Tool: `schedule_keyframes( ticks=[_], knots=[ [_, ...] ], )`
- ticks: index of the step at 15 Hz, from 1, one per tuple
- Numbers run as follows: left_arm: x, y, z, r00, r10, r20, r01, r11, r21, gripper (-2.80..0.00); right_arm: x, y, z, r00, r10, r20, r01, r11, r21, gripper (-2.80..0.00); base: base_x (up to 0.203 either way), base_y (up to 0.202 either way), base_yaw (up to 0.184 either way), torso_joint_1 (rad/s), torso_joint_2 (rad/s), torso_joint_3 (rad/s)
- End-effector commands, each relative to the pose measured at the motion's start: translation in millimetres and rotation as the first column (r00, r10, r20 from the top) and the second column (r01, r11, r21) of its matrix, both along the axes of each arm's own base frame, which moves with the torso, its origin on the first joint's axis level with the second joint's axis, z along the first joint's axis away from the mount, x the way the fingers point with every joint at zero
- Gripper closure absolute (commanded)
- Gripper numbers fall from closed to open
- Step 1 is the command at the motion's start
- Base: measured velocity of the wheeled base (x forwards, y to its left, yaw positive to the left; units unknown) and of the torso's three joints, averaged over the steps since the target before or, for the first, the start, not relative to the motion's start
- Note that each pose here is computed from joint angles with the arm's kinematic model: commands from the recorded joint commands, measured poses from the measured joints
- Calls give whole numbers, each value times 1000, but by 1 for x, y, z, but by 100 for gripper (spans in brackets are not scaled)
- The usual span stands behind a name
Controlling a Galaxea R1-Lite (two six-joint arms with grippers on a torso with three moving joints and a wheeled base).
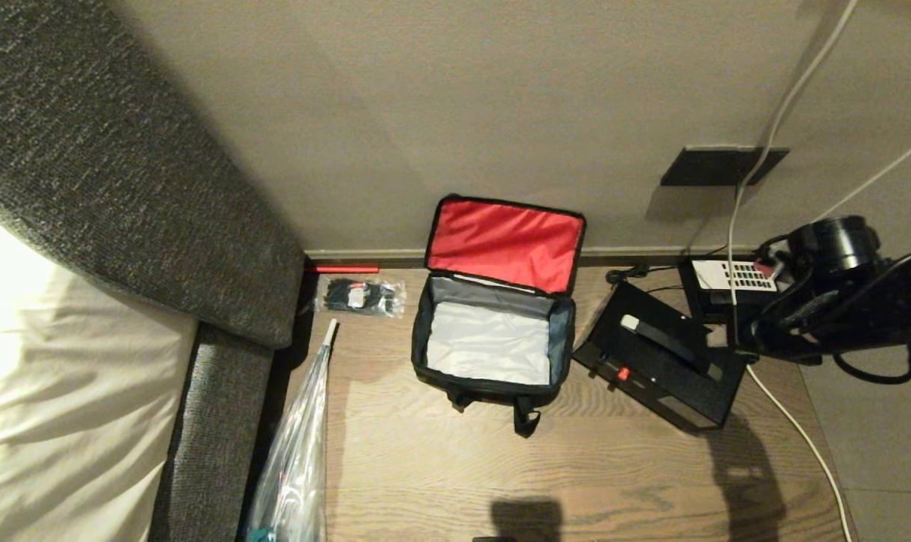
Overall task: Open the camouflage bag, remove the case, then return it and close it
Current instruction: Grip the handle again
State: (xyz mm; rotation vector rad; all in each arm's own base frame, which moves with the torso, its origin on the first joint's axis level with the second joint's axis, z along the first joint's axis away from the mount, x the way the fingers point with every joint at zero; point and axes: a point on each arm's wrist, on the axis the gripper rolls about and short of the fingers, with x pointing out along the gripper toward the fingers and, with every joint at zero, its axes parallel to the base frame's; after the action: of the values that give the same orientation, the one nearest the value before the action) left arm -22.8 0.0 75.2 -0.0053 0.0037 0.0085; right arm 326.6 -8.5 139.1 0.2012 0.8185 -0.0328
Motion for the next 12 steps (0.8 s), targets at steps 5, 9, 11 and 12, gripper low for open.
schedule_keyframes(
  ticks=[5,9,11,12],
  knots=[
    [0,0,-1,1000,1,-1,-1,1000,-1,0,68,20,-66,985,172,17,-117,738,-664,-280,0,0,0,0,0,0],
    [0,0,0,1000,2,1,-2,1000,-1,0,78,14,-79,941,337,23,-151,481,-864,-280,0,0,0,0,0,0],
    [0,0,-1,1000,1,-1,-1,1000,-1,0,83,15,-93,928,373,3,-149,377,-914,-280,0,0,0,0,0,0],
    [0,0,-1,1000,1,-1,-1,1000,-1,0,84,16,-98,925,380,-9,-153,350,-924,-280,0,0,0,0,0,0]
  ],
)
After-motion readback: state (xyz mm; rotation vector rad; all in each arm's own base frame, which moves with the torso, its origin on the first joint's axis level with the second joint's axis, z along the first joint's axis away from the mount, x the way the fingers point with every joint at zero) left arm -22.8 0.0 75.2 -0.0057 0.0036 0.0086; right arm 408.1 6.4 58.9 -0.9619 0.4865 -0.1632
